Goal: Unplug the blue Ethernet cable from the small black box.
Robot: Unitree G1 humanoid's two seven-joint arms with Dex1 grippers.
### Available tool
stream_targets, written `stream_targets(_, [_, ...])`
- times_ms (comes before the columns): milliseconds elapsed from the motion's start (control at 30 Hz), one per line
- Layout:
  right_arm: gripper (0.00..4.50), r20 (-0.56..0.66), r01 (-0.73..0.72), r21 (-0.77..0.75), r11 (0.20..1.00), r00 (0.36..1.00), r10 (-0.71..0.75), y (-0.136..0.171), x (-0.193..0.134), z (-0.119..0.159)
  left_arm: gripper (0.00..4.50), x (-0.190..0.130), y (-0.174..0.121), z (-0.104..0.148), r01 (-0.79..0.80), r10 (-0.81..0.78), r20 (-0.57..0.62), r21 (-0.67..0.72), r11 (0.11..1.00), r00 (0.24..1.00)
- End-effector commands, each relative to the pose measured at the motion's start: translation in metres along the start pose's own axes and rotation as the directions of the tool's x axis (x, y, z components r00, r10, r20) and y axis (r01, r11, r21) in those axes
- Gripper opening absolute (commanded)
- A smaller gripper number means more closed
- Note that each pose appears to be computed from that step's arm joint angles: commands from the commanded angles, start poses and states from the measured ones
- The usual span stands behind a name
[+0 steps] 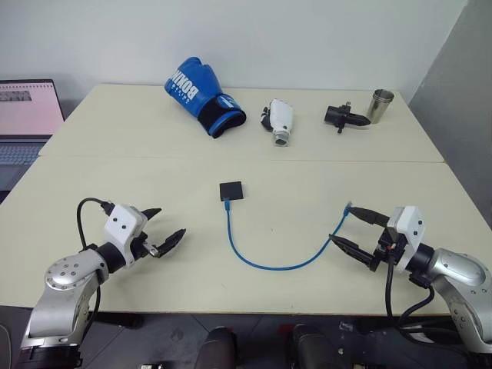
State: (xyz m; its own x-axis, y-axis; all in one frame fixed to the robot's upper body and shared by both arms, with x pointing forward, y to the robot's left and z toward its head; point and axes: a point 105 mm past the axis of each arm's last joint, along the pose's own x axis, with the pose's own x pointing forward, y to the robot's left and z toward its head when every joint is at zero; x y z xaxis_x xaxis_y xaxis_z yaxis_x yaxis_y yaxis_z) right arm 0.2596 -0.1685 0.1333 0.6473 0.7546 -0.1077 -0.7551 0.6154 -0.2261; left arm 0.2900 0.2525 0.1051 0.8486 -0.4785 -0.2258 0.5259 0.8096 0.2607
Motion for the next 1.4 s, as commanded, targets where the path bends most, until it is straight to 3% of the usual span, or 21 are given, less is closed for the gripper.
stream_targets(33, [4.04,0.019,0.0,-0.032,0.999,1.0,0.001,-0.002,-0.002,0.01,4.49,-0.001,0.002,0.01,0.0,-0.001,0.053,0.015,1.0,0.999])
stream_targets(433, [4.04,0.022,-0.008,-0.04,0.999,1.0,0.009,0.0,0.0,0.014,4.49,0.0,0.003,0.0,0.025,-0.025,-0.021,0.013,1.0,0.999])
stream_targets(667, [4.04,0.025,-0.013,-0.042,0.999,1.0,0.014,0.001,0.001,0.015,4.49,0.0,0.003,0.008,0.074,-0.073,0.062,-0.015,0.997,0.995])
stream_targets(967, [4.04,-0.008,0.003,0.02,1.0,1.0,-0.003,0.008,0.019,0.014,4.49,-0.003,0.0,0.014,0.184,-0.18,0.074,-0.053,0.982,0.981])
stream_targets(1133, [4.04,-0.056,-0.026,0.042,0.999,0.998,0.028,0.028,0.074,0.012,4.49,-0.004,-0.005,0.011,0.272,-0.272,-0.005,0.019,0.962,0.962])
stream_targets(1400, [4.04,-0.128,-0.036,0.086,0.996,0.991,0.047,0.052,0.165,0.016,4.49,0.002,0.001,0.028,0.284,-0.285,0.011,0.056,0.957,0.958])
